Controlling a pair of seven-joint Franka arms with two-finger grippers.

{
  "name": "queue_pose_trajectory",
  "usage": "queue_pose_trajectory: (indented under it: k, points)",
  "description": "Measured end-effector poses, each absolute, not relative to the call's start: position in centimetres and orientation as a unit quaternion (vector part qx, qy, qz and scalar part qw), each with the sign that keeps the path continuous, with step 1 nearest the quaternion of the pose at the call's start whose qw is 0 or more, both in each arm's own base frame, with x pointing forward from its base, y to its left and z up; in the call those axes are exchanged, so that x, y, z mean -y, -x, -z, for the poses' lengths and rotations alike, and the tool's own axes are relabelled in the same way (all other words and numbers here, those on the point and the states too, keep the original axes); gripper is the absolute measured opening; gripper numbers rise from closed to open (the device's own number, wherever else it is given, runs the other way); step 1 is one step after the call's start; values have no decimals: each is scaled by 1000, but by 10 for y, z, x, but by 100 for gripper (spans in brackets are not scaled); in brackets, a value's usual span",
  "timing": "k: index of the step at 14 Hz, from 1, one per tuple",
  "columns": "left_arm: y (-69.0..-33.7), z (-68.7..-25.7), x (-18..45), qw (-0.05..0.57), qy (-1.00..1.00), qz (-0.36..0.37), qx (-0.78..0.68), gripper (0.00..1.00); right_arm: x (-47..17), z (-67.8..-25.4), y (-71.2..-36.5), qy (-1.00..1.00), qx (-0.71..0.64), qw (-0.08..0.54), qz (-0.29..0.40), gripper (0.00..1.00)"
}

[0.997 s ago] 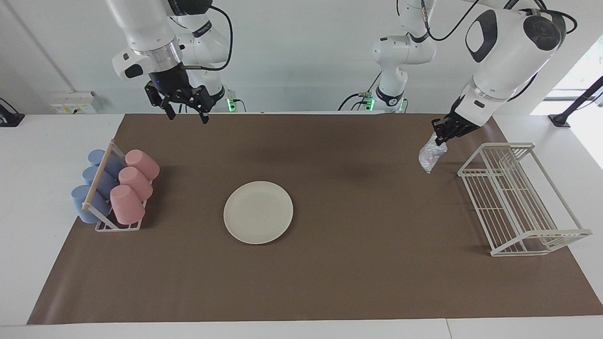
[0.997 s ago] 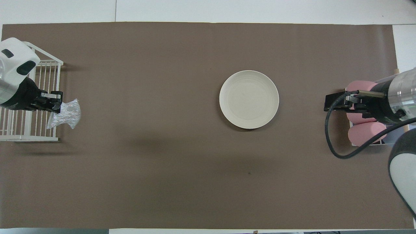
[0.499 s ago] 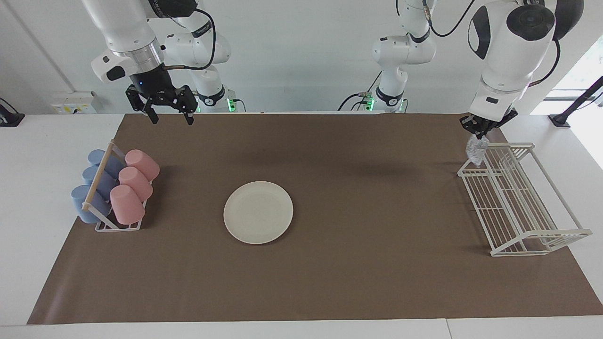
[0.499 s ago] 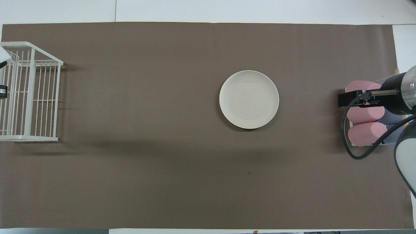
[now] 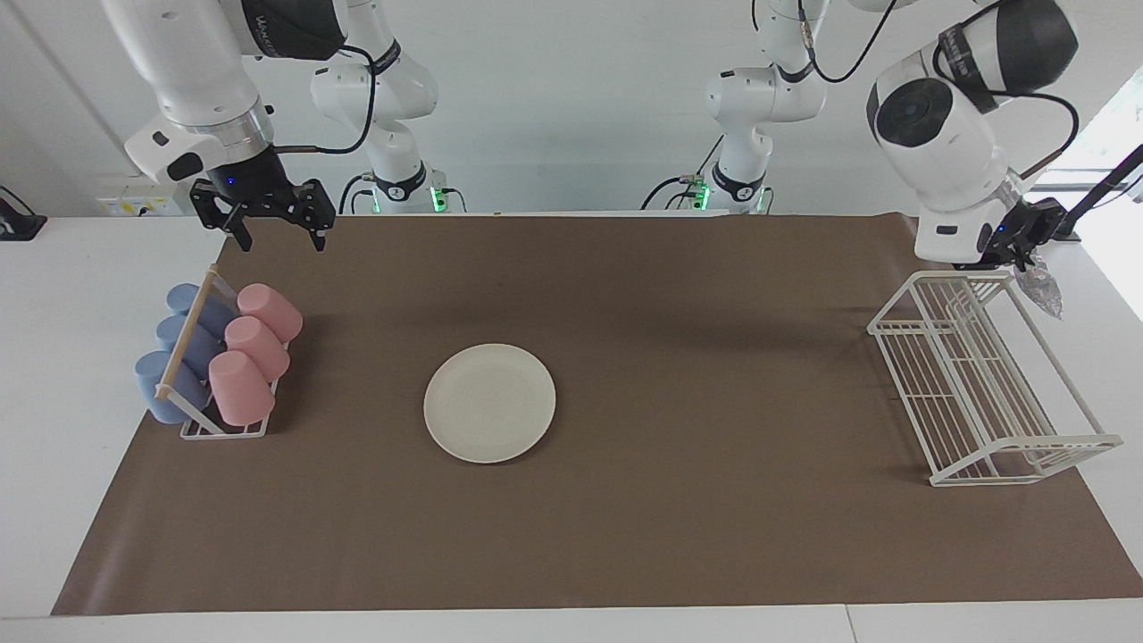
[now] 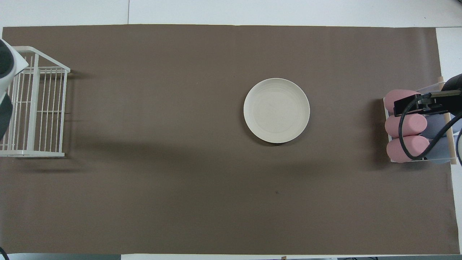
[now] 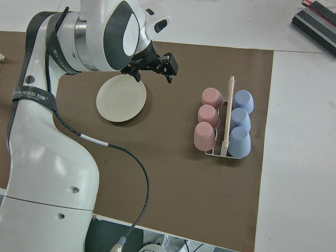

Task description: Wipe plate with sponge

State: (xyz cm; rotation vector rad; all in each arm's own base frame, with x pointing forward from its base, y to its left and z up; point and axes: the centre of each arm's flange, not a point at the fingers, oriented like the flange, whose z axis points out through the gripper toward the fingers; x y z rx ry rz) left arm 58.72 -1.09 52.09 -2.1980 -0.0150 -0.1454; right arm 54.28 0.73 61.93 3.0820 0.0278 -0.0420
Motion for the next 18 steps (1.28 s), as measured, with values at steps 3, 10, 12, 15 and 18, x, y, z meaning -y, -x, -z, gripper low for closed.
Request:
queue_pose_trajectory:
  k: [3, 10, 12, 15, 18]
  points:
    - [-591, -471, 15, 478, 876, 65, 25, 4, -7, -620, -538, -999, -7, 30, 26, 100]
    - [-598, -416, 43, 490, 865, 86, 56, 4, -2, -622, -535, -999, -2, 29, 28, 100]
    - [-598, -413, 46, 490, 866, 87, 56, 4, 12, -616, -534, -999, 11, 29, 34, 100]
    - [-598, -413, 48, 490, 866, 88, 54, 4, 38, -615, -533, -999, 38, 12, 35, 100]
    - [-599, -412, 50, 485, 868, 90, 53, 15, 39, -620, -533, -999, 40, 7, 30, 100]
